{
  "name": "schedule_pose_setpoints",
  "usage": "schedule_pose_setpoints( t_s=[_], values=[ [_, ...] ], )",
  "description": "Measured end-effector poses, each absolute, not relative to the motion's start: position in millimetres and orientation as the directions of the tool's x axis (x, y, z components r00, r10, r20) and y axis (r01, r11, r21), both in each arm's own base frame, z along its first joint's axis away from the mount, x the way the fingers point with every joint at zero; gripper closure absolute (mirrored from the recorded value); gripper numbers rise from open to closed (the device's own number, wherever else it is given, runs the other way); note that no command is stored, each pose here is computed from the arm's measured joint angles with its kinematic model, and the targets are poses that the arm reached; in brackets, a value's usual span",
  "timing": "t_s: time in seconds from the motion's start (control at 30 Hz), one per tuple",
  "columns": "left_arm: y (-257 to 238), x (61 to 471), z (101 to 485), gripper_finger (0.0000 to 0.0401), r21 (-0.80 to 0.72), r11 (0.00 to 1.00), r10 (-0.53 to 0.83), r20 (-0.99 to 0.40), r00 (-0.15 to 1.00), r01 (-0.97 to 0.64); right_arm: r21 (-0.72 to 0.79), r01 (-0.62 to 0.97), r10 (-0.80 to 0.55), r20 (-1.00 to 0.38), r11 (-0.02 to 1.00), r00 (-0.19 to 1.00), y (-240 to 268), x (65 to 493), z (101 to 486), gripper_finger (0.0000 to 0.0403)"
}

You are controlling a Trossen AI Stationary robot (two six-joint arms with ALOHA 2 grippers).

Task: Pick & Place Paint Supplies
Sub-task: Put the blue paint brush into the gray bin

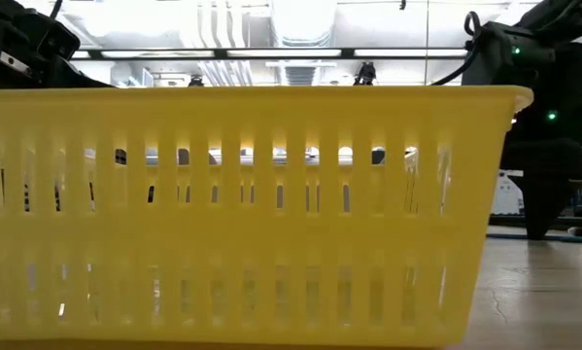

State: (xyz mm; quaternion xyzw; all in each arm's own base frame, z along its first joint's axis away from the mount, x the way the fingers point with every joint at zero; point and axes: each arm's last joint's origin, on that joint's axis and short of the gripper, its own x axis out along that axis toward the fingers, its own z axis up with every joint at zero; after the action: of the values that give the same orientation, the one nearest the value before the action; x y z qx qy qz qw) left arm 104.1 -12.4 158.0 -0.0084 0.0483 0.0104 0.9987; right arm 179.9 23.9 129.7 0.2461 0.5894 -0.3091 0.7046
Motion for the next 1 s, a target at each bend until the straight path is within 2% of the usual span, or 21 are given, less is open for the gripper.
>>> schedule_pose_setpoints(
  t_s=[0.2, 0.43, 0.77, 1.0],
  values=[
    [-12.4, 104.1, 157.9, 0.0401, -0.016, 1.0, 0.02, -0.097, 0.995, -0.022, -0.017, 0.731, -0.145, -0.983, 0.682, 0.113, 24.0, 180.1, 129.7, 0.0337],
    [-12.4, 104.1, 158.0, 0.0401, -0.016, 1.0, 0.02, -0.097, 0.995, -0.021, -0.012, 0.73, -0.142, -0.983, 0.683, 0.116, 24.2, 180.5, 129.7, 0.0388],
    [-12.4, 104.2, 158.0, 0.0401, -0.016, 1.0, 0.02, -0.097, 0.995, -0.021, -0.006, 0.728, -0.14, -0.982, 0.686, 0.124, 24.1, 180.0, 130.7, 0.0388],
    [-12.4, 104.2, 157.8, 0.0401, -0.016, 1.0, 0.02, -0.098, 0.995, -0.022, 0.04, 0.711, -0.148, -0.969, 0.702, 0.2, 24.7, 186.6, 143.7, 0.0388]
  ],
)
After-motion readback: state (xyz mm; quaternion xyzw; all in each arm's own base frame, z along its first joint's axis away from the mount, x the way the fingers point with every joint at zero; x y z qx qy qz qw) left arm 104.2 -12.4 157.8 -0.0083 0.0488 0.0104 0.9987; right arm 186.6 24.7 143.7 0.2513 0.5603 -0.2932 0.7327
